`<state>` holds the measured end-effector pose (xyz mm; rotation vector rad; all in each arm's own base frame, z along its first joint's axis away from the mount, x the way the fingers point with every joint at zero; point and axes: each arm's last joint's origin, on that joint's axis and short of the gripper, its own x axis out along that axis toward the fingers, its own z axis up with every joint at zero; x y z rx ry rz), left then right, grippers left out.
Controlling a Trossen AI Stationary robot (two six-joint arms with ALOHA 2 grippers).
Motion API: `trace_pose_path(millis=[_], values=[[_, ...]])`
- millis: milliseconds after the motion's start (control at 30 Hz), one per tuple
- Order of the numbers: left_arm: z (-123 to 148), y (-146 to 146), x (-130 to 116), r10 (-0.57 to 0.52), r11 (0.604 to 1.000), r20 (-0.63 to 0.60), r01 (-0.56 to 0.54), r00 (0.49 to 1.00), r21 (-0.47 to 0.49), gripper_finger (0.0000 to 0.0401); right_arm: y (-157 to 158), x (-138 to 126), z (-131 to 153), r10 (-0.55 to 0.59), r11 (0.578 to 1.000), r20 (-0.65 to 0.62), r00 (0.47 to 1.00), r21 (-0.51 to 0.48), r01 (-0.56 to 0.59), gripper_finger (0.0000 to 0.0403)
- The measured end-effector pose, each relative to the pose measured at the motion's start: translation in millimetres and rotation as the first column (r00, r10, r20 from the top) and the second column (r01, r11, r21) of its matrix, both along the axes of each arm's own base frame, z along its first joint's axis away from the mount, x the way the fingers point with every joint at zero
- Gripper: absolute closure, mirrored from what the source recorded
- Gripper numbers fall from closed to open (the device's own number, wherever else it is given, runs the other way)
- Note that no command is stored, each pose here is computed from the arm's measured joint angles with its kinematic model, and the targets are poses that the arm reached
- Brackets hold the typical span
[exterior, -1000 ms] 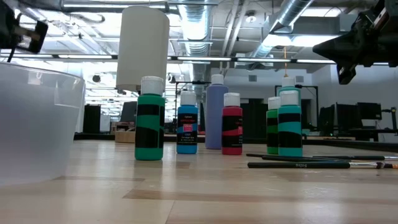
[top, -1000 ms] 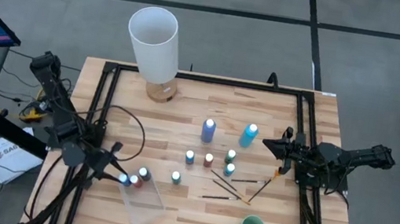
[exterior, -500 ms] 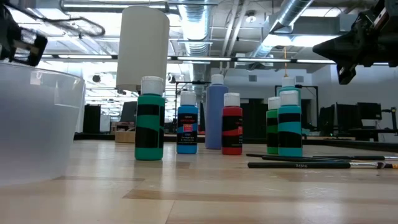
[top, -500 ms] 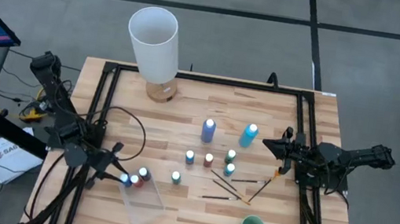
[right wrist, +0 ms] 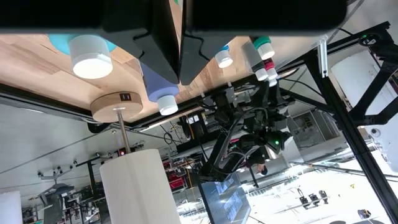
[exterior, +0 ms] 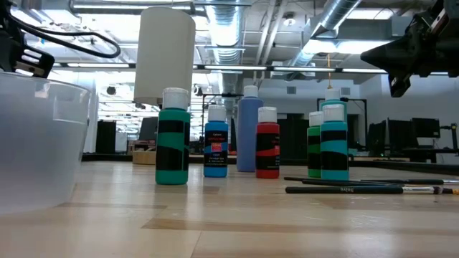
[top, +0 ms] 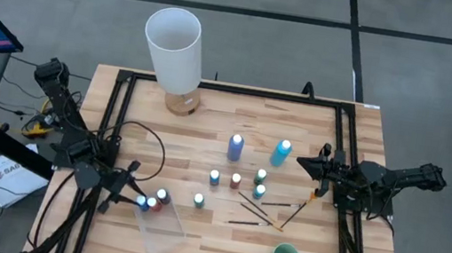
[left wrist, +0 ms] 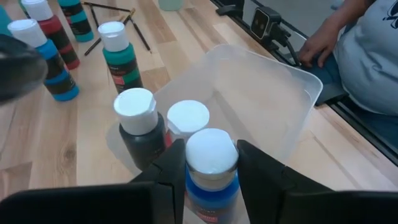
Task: Pick & Place Paint Supplies
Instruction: Put the dark blue paint bottle into the transparent bin, then adjust the orange paint bottle in the transparent bin
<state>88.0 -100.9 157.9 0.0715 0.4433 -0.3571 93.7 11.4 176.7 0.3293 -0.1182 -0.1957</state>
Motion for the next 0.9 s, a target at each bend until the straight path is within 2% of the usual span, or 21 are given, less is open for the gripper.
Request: trace_pose_path(millis=[300, 667, 767, 900], values=[[0, 1, 0, 0.032, 0.999, 0.015, -0.033, 0.999, 0.011, 0.0242, 0, 0, 0, 0.0, 1.0, 0.0, 1.0, 0.0, 0.0, 0.0394], [2, 1, 1, 0.035, 0.999, 0.019, -0.035, 0.999, 0.008, 0.0241, 0, 0, 0, 0.0, 1.0, 0.0, 1.0, 0.0, 0.0, 0.0394], [11, -1, 3, 0.05, 0.999, 0.047, -0.049, 0.998, -0.005, 0.0237, 0, 0, 0, 0.0, 1.0, 0.0, 1.0, 0.0, 0.0, 0.0394], [29, -4, 5, 0.053, 0.998, 0.114, -0.057, 0.992, 0.031, 0.0228, 0, 0, 0, 0.0, 1.0, 0.0, 1.0, 0.0, 0.0, 0.0394]])
